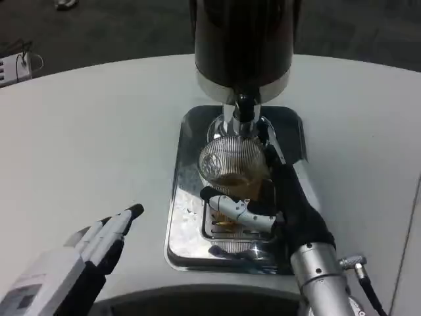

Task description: Grasp the cup under the faucet to collect the drink, then remove the cup.

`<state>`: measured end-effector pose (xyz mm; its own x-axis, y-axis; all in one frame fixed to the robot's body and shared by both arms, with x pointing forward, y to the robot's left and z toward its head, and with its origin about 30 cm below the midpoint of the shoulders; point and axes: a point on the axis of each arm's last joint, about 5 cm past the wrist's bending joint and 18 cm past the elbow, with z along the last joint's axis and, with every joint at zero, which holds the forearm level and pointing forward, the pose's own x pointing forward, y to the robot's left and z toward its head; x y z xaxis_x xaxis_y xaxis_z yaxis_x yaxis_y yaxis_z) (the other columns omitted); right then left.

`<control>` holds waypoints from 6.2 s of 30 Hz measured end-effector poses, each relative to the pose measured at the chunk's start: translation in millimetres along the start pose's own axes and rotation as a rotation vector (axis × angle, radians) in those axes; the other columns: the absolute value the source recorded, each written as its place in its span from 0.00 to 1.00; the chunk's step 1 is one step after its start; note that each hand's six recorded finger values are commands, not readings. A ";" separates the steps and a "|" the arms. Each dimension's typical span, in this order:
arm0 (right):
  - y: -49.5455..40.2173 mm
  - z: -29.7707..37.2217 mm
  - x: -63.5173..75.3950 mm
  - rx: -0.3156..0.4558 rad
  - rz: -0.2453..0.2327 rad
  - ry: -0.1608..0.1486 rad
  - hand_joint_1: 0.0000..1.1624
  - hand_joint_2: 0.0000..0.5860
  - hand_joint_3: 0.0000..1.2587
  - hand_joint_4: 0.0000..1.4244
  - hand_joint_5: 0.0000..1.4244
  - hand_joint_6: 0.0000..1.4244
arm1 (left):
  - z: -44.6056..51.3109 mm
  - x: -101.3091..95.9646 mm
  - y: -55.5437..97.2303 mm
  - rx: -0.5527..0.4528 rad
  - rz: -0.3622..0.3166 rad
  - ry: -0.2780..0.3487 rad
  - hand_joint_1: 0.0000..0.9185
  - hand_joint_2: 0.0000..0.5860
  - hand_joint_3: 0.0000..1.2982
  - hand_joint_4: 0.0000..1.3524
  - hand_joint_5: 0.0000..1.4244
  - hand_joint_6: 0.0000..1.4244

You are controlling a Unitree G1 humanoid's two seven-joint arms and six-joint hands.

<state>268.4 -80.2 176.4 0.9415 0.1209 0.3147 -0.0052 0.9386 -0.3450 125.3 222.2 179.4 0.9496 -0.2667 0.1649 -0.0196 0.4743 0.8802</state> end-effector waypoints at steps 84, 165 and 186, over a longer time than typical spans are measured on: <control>-16.2 26.3 -80.9 -0.078 -0.158 -0.069 0.84 0.35 0.76 0.83 0.95 1.00 | -15.2 17.2 12.9 -0.025 -0.008 -0.072 0.00 0.08 0.00 0.00 0.00 0.01; -89.6 66.1 -146.1 -0.153 0.054 -0.149 0.82 0.36 0.79 0.85 0.96 1.00 | 14.7 4.9 30.2 0.243 -0.136 -0.241 0.00 0.09 0.00 0.00 0.00 0.00; -89.2 64.6 -148.9 -0.143 0.051 -0.131 0.82 0.37 0.79 0.85 0.97 1.00 | 15.9 0.3 30.6 0.239 -0.142 -0.232 0.00 0.09 0.00 0.00 0.00 0.00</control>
<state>106.9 -161.0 217.4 0.8894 0.2171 0.4022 0.0048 0.8755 -0.4831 120.0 223.3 213.4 0.8521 -0.5125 0.1063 0.0088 0.2170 0.9761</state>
